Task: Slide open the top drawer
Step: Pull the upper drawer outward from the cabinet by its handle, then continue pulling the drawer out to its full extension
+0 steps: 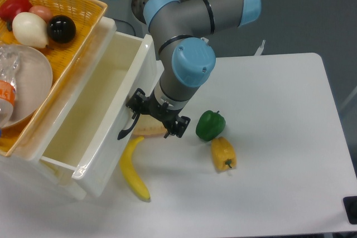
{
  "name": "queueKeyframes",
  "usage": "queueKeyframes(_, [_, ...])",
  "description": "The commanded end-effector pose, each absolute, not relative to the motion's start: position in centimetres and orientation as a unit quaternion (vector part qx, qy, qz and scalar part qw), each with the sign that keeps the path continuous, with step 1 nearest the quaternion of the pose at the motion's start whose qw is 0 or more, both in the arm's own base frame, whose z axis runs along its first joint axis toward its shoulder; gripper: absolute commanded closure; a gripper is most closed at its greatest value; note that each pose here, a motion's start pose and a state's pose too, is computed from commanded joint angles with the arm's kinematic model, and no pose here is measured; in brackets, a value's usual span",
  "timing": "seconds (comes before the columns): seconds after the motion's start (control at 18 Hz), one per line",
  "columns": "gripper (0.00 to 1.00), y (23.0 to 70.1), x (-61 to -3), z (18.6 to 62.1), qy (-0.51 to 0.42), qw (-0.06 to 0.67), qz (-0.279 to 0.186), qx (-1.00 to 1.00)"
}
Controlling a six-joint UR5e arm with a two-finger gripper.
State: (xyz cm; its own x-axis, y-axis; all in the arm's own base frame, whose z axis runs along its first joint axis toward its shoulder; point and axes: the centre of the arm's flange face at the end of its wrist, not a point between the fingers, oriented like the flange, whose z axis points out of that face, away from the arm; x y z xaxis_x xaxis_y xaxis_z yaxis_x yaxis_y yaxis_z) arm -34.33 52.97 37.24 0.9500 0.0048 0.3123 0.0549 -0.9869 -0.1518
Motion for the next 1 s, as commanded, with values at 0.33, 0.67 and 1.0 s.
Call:
queueKeyframes(0.33, [0.00, 52.7, -34.8, 37.2, -0.015, 0.081, -0.157, -0.984])
queueKeyframes(0.67, [0.00, 52.3, -35.6, 37.5, -0.016, 0.085, -0.154, -0.984])
queueKeyframes(1.0, [0.00, 52.5, -35.9, 37.4, -0.014, 0.085, -0.153, -0.984])
